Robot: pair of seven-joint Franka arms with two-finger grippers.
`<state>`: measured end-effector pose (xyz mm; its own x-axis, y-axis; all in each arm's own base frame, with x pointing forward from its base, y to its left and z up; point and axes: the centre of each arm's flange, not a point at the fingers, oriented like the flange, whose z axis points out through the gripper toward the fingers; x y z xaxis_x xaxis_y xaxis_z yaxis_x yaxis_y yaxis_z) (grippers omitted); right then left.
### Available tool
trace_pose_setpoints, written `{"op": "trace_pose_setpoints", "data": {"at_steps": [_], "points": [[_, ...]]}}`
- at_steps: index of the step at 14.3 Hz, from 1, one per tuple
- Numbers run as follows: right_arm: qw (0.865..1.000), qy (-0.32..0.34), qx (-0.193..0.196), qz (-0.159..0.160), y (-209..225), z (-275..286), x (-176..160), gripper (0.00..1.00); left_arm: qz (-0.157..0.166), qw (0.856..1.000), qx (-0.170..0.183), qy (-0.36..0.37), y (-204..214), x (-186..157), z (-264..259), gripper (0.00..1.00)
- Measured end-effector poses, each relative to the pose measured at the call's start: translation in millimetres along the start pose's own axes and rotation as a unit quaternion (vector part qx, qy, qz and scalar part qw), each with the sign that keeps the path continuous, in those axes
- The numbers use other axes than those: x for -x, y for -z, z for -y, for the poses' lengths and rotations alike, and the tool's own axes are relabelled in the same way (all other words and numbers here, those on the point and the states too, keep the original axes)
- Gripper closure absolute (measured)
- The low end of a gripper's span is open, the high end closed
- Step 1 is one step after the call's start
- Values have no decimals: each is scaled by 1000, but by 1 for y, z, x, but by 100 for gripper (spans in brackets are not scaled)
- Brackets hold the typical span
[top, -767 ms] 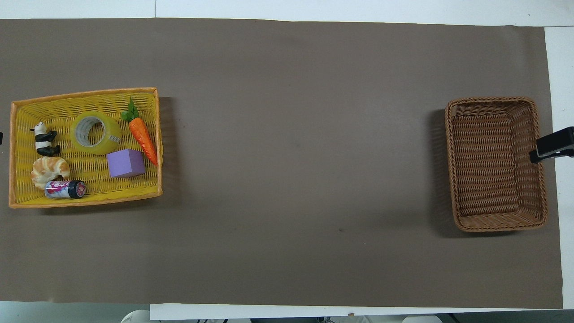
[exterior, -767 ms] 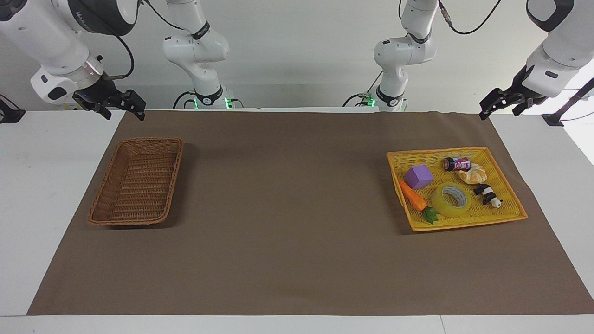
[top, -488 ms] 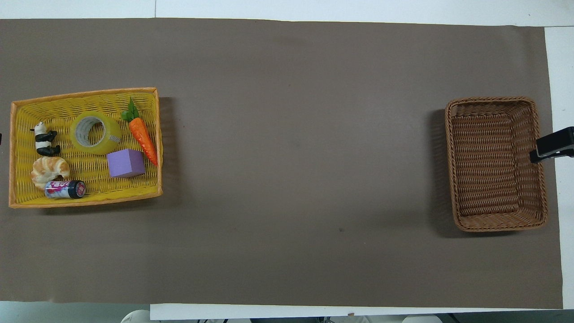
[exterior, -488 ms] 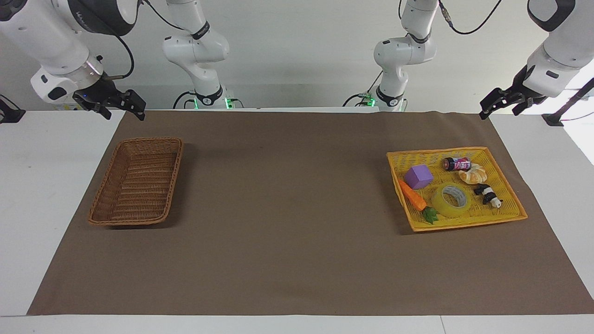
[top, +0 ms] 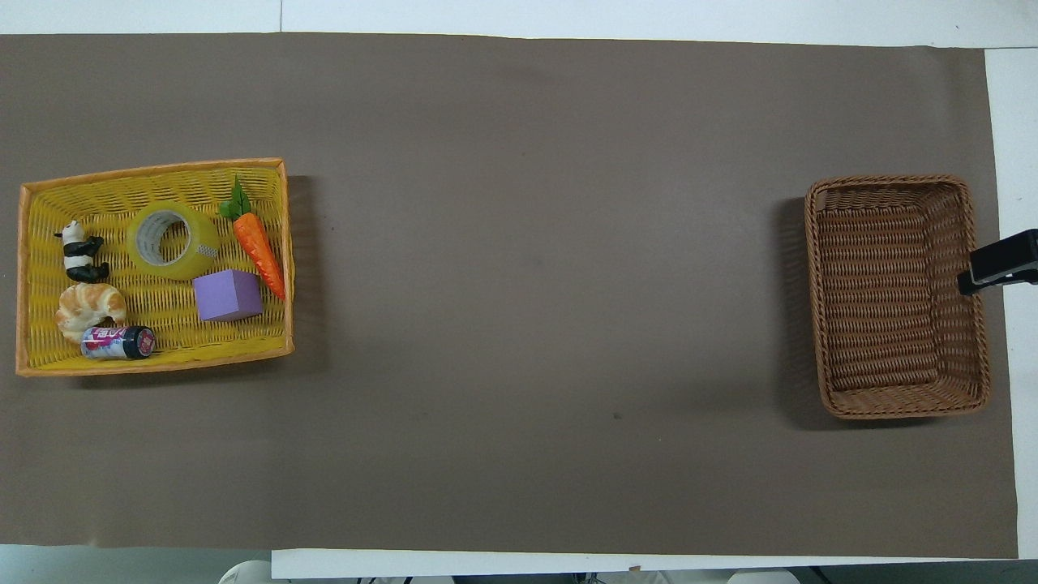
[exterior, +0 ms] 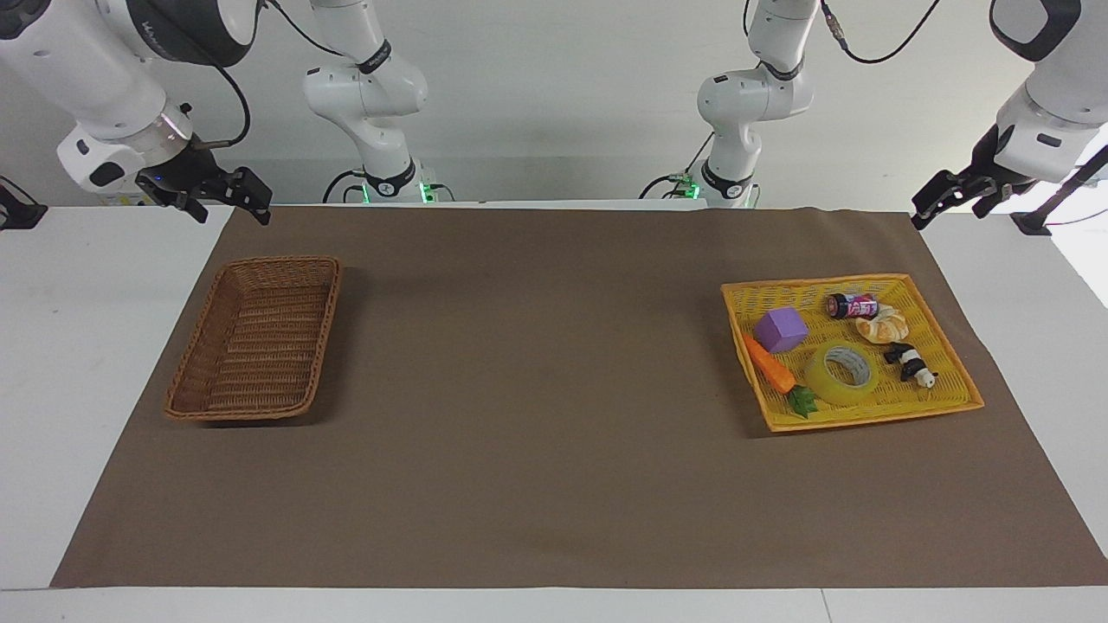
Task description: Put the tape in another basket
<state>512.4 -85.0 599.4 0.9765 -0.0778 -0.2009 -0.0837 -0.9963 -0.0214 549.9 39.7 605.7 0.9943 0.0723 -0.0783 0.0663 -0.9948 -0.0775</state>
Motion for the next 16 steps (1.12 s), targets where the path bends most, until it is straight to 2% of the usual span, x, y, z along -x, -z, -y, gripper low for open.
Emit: {"op": "trace_pose_setpoints", "data": {"at_steps": [6,8,12,15,16], "points": [[1000,0,0,0,0,0,0,1,-16,1000,4,-11,-178,-44,-6,0],[1000,0,0,0,0,0,0,1,-18,1000,6,-19,-215,-44,8,0],[1000,0,0,0,0,0,0,1,-26,999,8,-28,-242,-55,11,1],[1000,0,0,0,0,0,0,1,-33,999,8,-28,-241,-60,10,4],[1000,0,0,0,0,0,0,1,-35,999,8,-29,-240,-61,10,12]]}}
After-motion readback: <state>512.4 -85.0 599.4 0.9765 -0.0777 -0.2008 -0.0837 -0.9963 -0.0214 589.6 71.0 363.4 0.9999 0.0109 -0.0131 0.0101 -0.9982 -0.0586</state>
